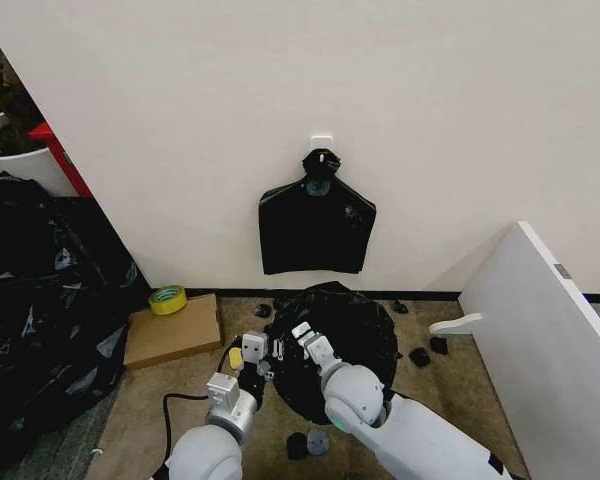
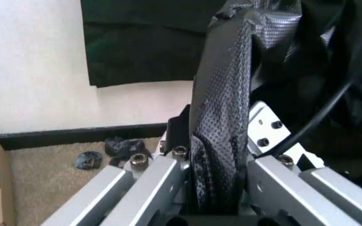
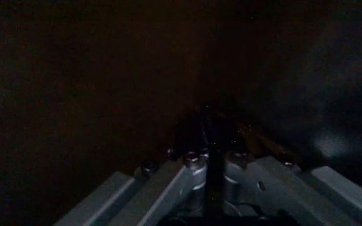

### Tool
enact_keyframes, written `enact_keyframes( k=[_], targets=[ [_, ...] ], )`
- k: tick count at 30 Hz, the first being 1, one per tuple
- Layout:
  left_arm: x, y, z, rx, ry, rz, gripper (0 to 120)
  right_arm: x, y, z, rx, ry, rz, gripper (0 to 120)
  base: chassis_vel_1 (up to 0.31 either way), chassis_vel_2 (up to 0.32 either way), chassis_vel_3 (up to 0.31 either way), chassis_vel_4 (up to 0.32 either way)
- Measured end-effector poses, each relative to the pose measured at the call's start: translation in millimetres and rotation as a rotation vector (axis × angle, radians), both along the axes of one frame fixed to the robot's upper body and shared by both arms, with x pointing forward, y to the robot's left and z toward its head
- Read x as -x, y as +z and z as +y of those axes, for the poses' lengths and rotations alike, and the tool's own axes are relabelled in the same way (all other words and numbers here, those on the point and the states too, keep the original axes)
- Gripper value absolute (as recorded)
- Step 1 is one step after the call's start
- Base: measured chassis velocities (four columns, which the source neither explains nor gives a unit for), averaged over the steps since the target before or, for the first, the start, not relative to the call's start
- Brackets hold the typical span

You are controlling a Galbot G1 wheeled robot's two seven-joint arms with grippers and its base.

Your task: Place the garbage bag over the trash bin.

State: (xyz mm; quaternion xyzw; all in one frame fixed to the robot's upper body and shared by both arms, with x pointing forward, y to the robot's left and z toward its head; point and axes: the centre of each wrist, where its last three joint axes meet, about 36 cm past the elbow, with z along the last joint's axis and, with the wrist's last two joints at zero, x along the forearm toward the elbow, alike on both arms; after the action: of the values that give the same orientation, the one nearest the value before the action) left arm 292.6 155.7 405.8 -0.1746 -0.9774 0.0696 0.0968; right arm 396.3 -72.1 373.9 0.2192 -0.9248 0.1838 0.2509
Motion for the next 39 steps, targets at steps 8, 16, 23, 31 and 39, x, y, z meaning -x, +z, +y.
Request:
enact_keyframes(
  k=[8, 16, 23, 31, 39],
  targets=[
    [-2, 2, -1, -0.001, -0.014, -0.010, 1, 12, 2, -5, 0.021, 0.008, 0.045, 0, 0.000, 0.000, 0.000, 0.000],
    [2, 2, -3, 0.001, -0.035, -0.006, 1, 3, -3, 0, -0.001, -0.025, -0.029, 0, 0.000, 0.000, 0.000, 0.000],
    [4, 2, -3, 0.002, -0.039, -0.003, 1, 6, -1, 0, -0.039, -0.038, -0.006, 0, 0.000, 0.000, 0.000, 0.000],
    [-1, 0, 0, 0.005, -0.005, 0.013, 1, 23, 19, -10, -0.095, -0.016, -0.013, 0, 0.000, 0.000, 0.000, 0.000],
    [-26, -5, 5, 0.113, 0.135, 0.199, 1, 66, 65, -52, -0.202, 0.020, -0.028, 26, 0.000, 0.000, 0.000, 0.000]
  ],
)
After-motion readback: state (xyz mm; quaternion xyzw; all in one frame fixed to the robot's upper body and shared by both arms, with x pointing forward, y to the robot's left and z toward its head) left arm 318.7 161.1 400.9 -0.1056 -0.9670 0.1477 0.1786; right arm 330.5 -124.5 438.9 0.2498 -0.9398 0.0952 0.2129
